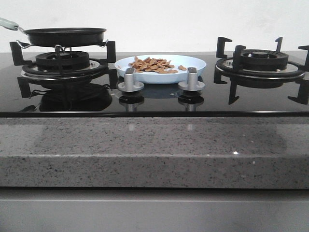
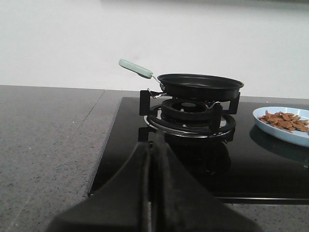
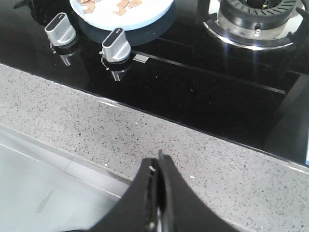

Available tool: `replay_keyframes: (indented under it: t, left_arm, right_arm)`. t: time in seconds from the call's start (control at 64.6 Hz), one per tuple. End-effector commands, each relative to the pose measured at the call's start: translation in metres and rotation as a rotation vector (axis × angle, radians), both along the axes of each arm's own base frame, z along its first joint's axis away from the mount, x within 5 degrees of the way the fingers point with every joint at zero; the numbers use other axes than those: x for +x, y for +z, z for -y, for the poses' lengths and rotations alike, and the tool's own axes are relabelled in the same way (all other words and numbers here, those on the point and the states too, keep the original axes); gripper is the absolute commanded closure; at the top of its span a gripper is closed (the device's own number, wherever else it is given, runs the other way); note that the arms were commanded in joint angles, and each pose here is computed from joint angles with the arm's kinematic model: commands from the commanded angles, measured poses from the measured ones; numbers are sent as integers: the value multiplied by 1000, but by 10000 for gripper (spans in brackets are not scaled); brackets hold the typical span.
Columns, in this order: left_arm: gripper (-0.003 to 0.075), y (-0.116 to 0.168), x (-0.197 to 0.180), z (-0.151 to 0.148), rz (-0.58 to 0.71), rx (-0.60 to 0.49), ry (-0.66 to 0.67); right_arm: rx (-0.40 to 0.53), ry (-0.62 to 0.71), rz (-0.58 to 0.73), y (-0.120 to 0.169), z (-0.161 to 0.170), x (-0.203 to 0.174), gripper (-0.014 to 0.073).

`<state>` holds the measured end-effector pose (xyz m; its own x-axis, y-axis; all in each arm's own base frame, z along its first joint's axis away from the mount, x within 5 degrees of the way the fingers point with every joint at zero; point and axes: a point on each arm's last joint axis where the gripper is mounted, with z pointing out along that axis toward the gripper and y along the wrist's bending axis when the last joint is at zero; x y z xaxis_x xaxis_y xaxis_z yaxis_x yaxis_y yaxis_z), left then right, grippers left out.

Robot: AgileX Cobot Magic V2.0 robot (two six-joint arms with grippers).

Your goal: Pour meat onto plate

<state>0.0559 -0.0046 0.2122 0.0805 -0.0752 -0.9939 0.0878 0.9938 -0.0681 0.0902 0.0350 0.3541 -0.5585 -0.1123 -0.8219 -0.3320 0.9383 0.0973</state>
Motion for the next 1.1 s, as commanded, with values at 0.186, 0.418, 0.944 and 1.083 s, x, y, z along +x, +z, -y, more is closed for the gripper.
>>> replay_keyframes:
  t: [0.186, 0.418, 0.944, 1.083]
  left_arm:
    - [741, 6, -2, 0, 91, -5, 1]
    - [741, 6, -2, 0, 91, -5, 1]
    - [741, 6, -2, 0, 91, -5, 1]
    - [741, 6, -2, 0, 91, -5, 1]
  right_arm:
    - [-1, -13, 90, 11, 1, 3, 664]
    - [22, -197, 393, -19, 21, -9, 664]
    - [50, -383, 606, -131, 35, -34, 664]
    - [58, -370, 623, -142, 34, -37, 664]
